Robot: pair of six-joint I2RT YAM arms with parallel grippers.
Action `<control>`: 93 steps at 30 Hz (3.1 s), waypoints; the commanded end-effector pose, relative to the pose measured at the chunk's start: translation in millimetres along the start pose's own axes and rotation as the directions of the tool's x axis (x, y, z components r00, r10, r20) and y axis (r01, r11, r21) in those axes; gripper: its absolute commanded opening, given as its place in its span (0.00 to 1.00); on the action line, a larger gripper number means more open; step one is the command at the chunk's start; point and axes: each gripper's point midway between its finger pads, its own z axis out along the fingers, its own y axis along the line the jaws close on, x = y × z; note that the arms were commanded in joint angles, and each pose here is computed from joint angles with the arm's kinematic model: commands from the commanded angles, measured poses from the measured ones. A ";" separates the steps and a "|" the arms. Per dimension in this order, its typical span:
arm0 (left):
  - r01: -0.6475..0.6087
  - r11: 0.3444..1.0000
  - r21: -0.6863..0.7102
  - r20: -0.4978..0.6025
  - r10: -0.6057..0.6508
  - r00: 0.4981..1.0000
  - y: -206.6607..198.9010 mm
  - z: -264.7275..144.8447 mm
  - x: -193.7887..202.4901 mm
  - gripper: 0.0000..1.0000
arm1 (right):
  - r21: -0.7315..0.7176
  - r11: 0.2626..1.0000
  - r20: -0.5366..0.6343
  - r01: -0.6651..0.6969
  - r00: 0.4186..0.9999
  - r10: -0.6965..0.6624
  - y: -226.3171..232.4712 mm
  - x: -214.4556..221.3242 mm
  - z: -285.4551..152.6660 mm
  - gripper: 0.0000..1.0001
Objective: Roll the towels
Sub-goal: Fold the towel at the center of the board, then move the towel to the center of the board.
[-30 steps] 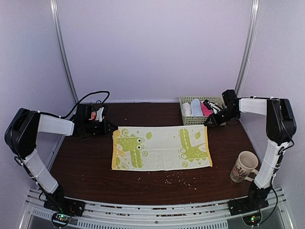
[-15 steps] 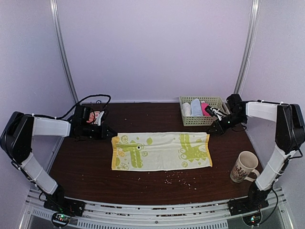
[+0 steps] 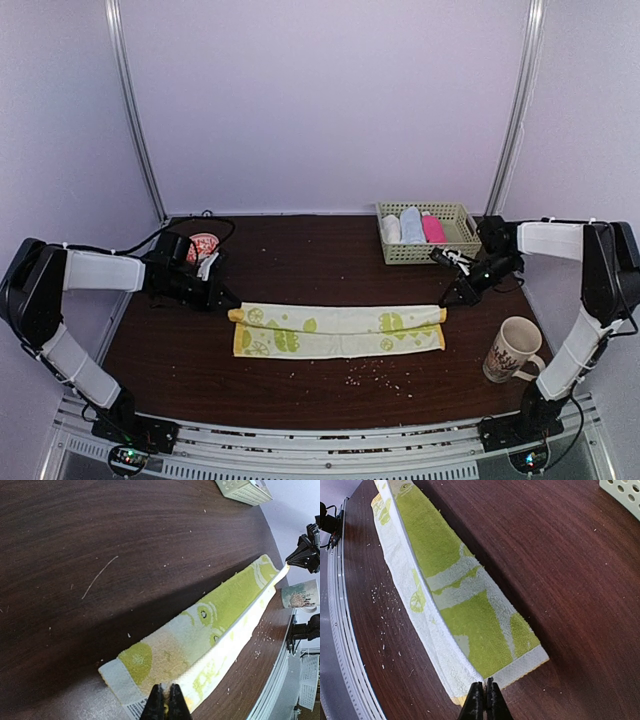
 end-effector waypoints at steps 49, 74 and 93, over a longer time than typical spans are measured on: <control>-0.030 1.000 0.008 -0.063 0.030 0.998 -10.0 23.9 -3.4 0.09 | 0.159 0.987 -0.140 0.016 0.990 0.007 -18.2 -2.6 40.1 0.28; -0.008 0.988 -0.155 -0.045 0.001 0.999 6.2 74.0 -13.0 0.08 | 0.531 0.847 -0.165 -0.015 0.979 0.121 -119.7 -29.8 32.6 0.26; -0.176 0.984 0.009 -0.069 0.176 0.982 -71.8 31.0 22.9 0.11 | 0.615 0.775 0.193 -0.143 0.981 0.027 -59.6 -116.4 -99.8 0.96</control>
